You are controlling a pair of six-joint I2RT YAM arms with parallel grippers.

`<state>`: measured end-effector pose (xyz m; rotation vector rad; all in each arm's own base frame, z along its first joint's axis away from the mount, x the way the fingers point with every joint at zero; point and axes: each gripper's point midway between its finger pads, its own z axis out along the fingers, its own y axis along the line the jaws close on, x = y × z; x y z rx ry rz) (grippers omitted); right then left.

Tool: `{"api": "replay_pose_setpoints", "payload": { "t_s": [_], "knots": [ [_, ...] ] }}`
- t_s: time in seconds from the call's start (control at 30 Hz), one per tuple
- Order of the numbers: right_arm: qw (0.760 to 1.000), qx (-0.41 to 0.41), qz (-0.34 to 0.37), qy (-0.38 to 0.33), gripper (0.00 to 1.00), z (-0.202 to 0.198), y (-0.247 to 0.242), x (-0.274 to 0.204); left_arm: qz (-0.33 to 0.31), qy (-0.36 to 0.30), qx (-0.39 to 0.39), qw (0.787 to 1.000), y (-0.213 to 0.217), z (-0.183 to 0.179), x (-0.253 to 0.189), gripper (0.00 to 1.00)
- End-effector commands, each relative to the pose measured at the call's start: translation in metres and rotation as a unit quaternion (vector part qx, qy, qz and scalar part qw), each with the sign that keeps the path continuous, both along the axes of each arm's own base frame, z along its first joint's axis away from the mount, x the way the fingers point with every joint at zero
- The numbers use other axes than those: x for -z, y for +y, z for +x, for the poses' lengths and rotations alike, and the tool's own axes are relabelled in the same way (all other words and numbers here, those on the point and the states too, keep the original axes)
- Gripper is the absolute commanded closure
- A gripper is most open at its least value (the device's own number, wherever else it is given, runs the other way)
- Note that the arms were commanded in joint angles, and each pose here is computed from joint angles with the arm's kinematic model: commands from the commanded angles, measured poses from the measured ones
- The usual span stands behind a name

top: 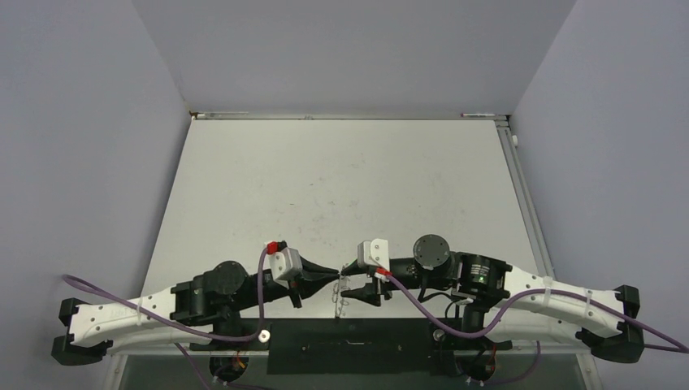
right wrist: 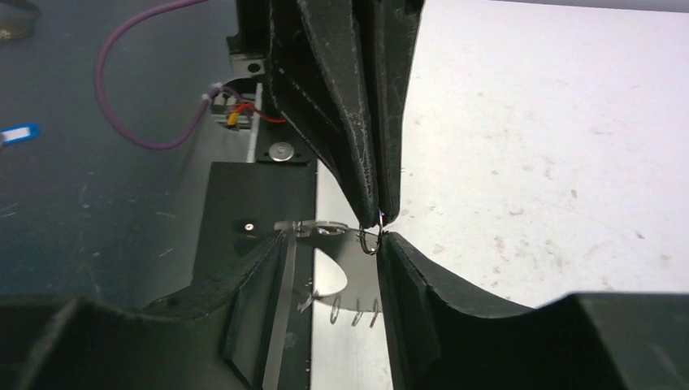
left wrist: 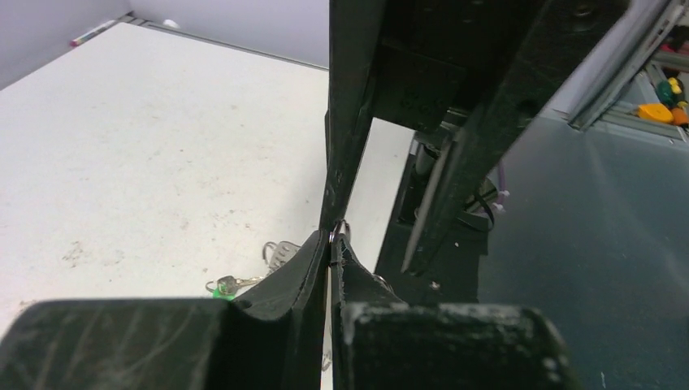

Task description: Put the keys on the keyring

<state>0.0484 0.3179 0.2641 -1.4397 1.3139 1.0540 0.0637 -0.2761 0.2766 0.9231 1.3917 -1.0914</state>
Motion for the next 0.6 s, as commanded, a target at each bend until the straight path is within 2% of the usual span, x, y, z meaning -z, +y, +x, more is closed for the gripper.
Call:
{"api": "replay_pose_setpoints", "payload": {
  "t_s": [0.0,0.07,0.13,0.3,0.5,0.57],
  "knots": [
    [0.996,0.064,0.057,-0.013,0.55,0.02,-0.003,-0.033,-0.074,-0.001,-0.068,0.995,0.005,0.023,-0.029,1.0],
    [0.995,0.08,0.06,-0.013,0.56,0.025,-0.005,-0.033,-0.083,-0.002,-0.072,0.994,0.004,0.025,-0.029,1.0],
    [0.994,0.096,0.056,-0.014,0.62,0.03,-0.005,-0.03,-0.09,-0.003,-0.073,0.993,0.004,0.025,-0.03,1.0],
    [0.99,0.135,0.032,-0.021,0.69,0.047,-0.003,-0.02,-0.101,-0.007,-0.067,0.993,0.004,0.024,-0.033,1.0],
    [0.989,0.143,0.024,-0.029,0.65,0.053,0.003,-0.017,-0.109,-0.016,-0.054,0.992,0.006,0.019,-0.034,1.0],
    [0.99,0.138,0.028,-0.032,0.68,0.051,0.004,-0.02,-0.11,-0.019,-0.052,0.992,0.007,0.018,-0.034,1.0]
  ]
}}
